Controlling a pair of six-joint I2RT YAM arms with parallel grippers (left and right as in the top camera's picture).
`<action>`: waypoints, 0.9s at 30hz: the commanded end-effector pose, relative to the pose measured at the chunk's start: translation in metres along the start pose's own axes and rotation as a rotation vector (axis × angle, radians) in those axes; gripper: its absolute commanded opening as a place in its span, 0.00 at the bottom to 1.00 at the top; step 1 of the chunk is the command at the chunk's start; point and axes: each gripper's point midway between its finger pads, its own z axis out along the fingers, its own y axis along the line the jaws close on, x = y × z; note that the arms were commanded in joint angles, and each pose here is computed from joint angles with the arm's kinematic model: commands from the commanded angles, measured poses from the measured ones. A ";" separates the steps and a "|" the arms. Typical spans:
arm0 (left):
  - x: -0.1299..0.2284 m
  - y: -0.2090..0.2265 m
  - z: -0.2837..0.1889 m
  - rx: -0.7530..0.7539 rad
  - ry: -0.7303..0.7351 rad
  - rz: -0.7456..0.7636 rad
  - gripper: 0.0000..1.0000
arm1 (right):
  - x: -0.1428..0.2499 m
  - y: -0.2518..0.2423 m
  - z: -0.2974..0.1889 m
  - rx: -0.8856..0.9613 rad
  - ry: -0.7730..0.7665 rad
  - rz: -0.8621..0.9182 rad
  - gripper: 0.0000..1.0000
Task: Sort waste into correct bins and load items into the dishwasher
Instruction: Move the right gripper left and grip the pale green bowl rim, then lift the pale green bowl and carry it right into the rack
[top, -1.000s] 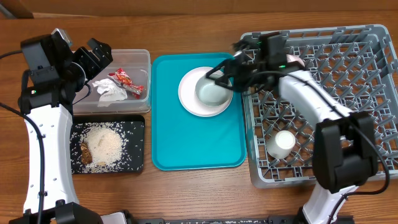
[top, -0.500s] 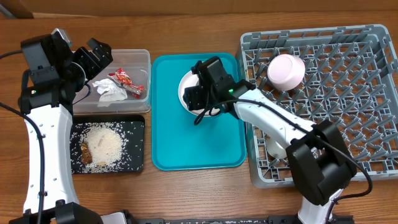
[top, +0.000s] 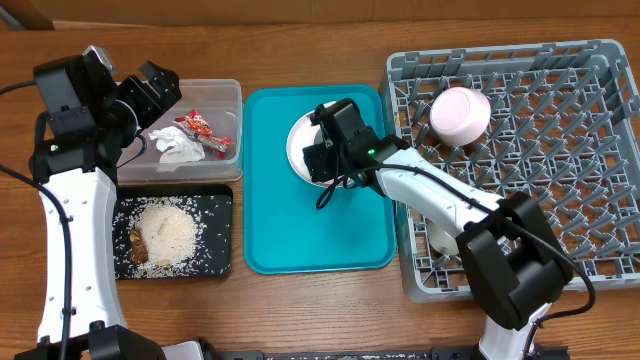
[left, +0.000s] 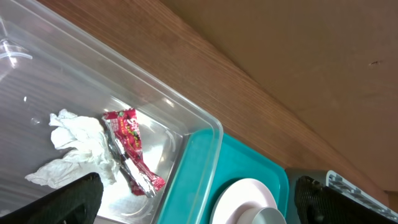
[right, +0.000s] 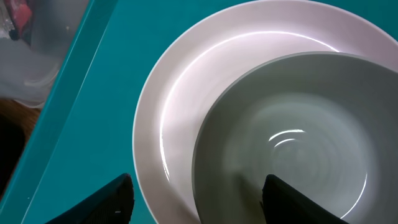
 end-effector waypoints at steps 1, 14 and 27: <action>-0.003 -0.001 0.001 -0.001 -0.006 -0.003 1.00 | 0.011 -0.006 0.013 0.020 0.025 -0.014 0.69; -0.003 -0.001 0.001 -0.001 -0.006 -0.003 1.00 | 0.022 -0.010 0.029 0.030 0.065 -0.011 0.38; -0.003 -0.001 0.001 -0.001 -0.006 -0.003 1.00 | -0.004 0.001 -0.020 0.010 -0.010 -0.016 0.04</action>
